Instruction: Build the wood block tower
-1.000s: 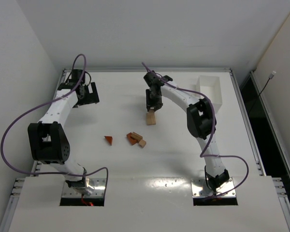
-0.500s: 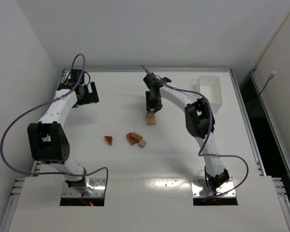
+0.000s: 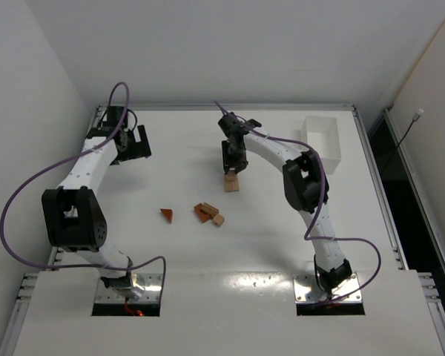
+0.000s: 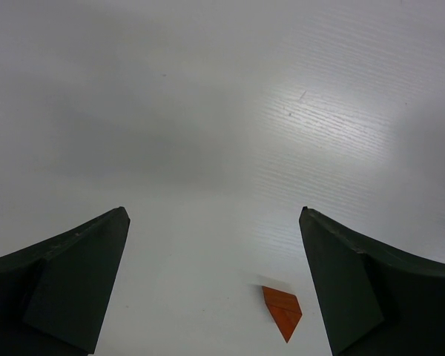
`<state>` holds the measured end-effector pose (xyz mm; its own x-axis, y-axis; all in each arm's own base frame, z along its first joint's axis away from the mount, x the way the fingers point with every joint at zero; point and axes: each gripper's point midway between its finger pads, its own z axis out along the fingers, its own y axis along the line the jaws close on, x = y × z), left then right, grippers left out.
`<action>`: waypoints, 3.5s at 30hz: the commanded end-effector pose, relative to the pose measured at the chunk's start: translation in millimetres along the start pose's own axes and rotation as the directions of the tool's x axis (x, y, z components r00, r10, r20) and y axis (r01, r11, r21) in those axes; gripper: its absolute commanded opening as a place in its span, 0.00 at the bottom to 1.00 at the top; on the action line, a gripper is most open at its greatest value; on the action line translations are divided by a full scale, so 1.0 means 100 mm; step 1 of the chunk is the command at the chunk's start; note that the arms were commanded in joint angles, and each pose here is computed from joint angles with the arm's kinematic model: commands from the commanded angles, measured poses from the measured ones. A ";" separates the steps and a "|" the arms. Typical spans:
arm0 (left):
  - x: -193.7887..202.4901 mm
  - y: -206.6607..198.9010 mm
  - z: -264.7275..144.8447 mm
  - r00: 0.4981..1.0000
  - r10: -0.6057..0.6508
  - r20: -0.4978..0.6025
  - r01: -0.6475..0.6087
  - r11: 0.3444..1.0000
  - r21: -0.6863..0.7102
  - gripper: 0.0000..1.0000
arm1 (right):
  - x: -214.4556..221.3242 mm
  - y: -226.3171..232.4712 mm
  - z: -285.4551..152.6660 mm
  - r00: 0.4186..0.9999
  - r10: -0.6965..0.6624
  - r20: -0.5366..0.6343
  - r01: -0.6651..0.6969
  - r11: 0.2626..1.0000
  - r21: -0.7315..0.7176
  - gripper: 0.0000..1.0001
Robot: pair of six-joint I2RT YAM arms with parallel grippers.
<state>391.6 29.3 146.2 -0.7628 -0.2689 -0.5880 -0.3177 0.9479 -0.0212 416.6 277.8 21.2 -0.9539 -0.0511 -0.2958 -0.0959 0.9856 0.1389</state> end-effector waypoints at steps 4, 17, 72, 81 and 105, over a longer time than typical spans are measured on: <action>-0.07 0.02 0.00 0.999 -0.028 0.023 0.028 1.000 0.006 1.00 | 0.02 0.03 0.04 1.000 -0.014 0.004 0.014 1.000 -0.003 0.20; -0.04 0.01 -0.02 0.999 -0.028 0.020 0.028 1.000 0.014 1.00 | 0.01 0.01 0.04 1.000 -0.023 0.008 0.023 1.000 0.005 0.37; 2.23 -2.03 -0.61 -0.292 0.697 0.655 -0.729 -0.605 0.320 0.68 | 0.72 -2.53 -2.45 0.829 -0.392 0.400 0.209 0.879 0.428 0.72; 2.18 -2.29 -0.92 -0.342 0.571 0.746 -0.718 -0.671 0.184 0.68 | 0.87 -2.69 -2.35 0.860 -0.346 0.374 0.177 0.892 0.416 0.72; 2.69 -2.56 -0.90 -0.314 0.511 0.800 -0.621 -0.748 0.234 0.59 | 0.86 -2.77 -2.27 0.881 -0.291 0.374 0.147 0.918 0.368 0.73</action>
<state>218.8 -287.0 60.6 0.5093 0.7437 -0.4331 0.8576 -0.4802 0.1841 291.3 -37.1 168.6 -0.7173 -0.2806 -0.6377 -0.1228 0.9519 -0.2807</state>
